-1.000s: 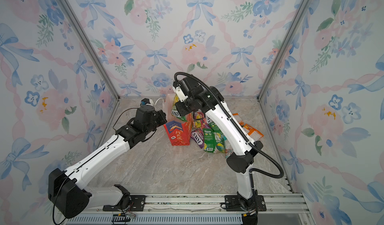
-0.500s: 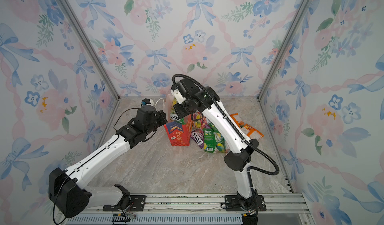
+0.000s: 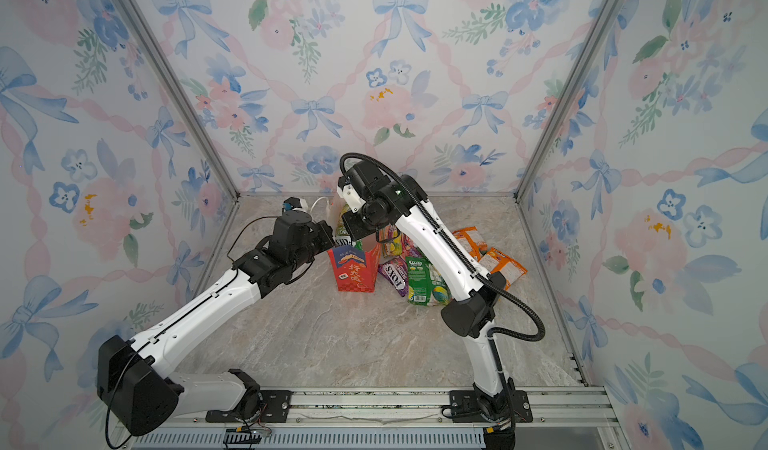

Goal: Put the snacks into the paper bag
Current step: 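Lower the green candy bag into the paper bag and open the right gripper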

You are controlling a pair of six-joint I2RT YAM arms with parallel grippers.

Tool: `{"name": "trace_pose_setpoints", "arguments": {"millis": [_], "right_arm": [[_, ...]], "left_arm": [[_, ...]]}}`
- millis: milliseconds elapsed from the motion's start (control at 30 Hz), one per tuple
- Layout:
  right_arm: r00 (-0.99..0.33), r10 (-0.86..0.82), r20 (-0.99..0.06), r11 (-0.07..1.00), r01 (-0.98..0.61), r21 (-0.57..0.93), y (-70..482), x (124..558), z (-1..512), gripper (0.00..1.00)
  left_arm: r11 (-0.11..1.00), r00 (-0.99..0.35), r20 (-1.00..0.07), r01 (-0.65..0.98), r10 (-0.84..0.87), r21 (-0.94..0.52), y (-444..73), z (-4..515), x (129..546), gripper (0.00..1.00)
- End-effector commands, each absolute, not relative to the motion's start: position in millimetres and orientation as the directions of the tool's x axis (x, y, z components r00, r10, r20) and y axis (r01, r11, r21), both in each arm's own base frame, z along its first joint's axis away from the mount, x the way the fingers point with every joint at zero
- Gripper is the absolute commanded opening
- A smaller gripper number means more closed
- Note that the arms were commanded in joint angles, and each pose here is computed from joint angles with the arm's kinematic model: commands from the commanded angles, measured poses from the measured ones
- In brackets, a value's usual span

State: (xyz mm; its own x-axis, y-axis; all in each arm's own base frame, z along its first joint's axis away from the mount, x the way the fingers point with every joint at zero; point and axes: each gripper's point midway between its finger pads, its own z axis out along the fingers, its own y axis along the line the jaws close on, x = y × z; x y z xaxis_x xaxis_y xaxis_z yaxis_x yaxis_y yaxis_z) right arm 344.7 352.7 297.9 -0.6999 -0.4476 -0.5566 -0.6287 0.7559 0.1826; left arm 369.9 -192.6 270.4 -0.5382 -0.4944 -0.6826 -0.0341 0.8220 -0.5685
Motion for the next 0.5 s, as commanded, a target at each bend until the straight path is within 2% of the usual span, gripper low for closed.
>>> {"name": "trace_pose_setpoints", "arguments": {"millis": [0, 467], "right_arm": [[-0.701, -0.411, -0.583, 0.749, -0.624, 0.222, 360, 352, 305, 0.0], [-0.732, -0.369, -0.573, 0.763, -0.591, 0.263, 363, 365, 295, 0.0]], "left_arm": [[0.818, -0.516, -0.691, -0.033, -0.506, -0.575, -190, 277, 368, 0.0], [0.814, -0.524, -0.682, -0.039, -0.511, -0.58, -190, 272, 367, 0.0]]}}
